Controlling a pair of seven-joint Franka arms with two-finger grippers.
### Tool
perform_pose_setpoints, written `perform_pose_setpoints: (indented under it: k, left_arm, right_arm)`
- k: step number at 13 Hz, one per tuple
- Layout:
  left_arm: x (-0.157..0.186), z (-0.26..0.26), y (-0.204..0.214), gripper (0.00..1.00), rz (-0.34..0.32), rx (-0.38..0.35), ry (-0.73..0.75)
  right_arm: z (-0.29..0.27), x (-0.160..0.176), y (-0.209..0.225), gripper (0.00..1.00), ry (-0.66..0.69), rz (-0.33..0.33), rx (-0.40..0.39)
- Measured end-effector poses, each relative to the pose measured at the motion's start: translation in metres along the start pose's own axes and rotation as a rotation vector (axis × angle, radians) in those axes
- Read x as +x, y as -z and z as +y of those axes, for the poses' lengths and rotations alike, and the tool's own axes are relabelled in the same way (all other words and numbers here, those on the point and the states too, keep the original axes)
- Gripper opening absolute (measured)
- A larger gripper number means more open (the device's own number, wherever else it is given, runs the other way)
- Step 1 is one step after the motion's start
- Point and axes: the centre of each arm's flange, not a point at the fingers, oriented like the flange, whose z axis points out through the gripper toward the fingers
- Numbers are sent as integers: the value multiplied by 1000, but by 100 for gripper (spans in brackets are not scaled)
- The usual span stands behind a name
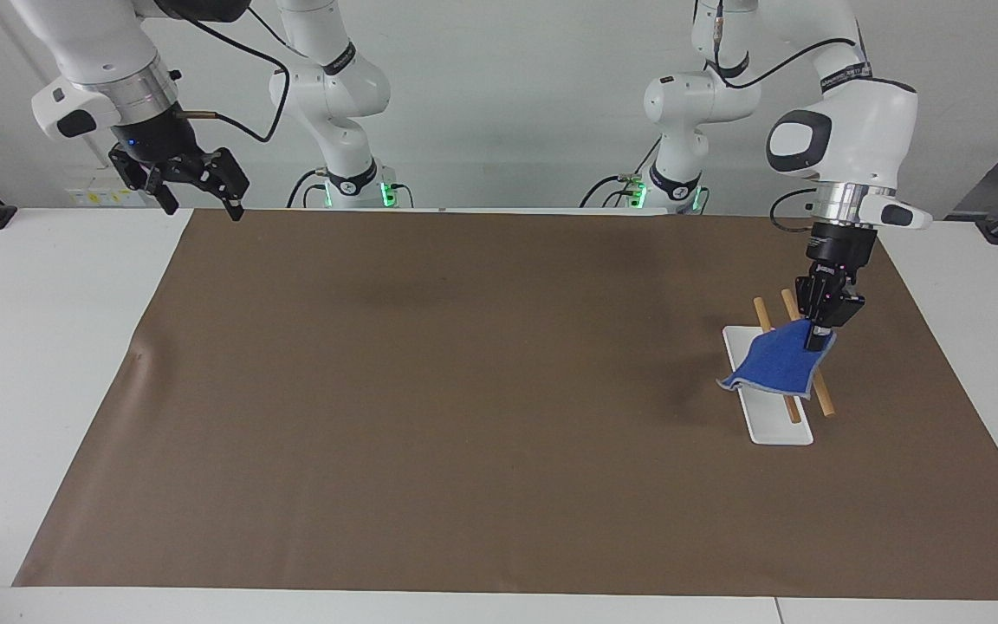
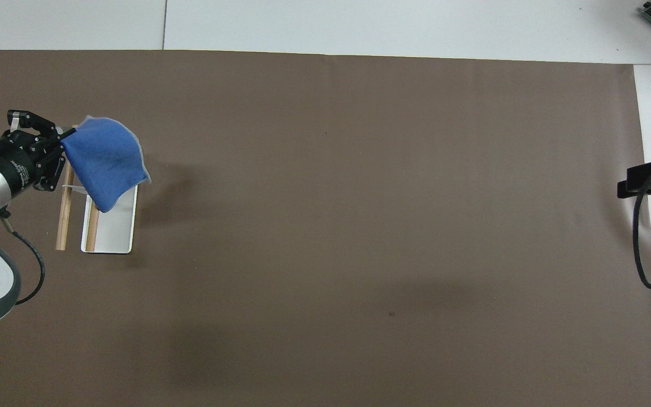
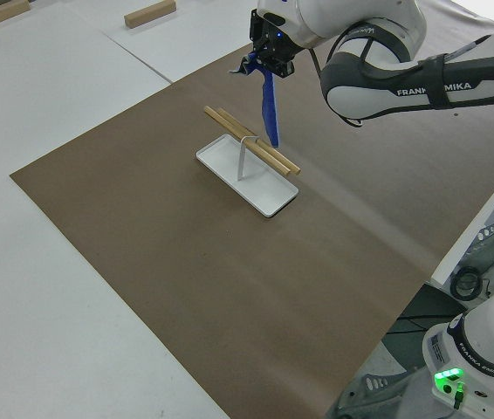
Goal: Right arm passes towel to left arm to hang
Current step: 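Drape the towel over the wooden sticks with the left gripper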
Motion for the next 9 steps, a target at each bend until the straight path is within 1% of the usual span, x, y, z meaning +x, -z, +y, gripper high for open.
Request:
perform_pose_setpoints:
  k: [4, 7, 8, 9]
  left_arm:
    - [14, -8, 0, 2, 23, -1, 39]
    - [43, -13, 4, 2, 58, -3, 144]
    - [56, -17, 5, 2, 74, -1, 188]
    - [64, -22, 4, 2, 83, 4, 232]
  right_arm:
    - [-4, 0, -6, 100, 7, -13, -1]
    - [-7, 2, -13, 100, 13, -27, -9]
    - [-8, 4, -19, 100, 15, -36, -20]
    - [-8, 7, -23, 100, 18, -42, -48]
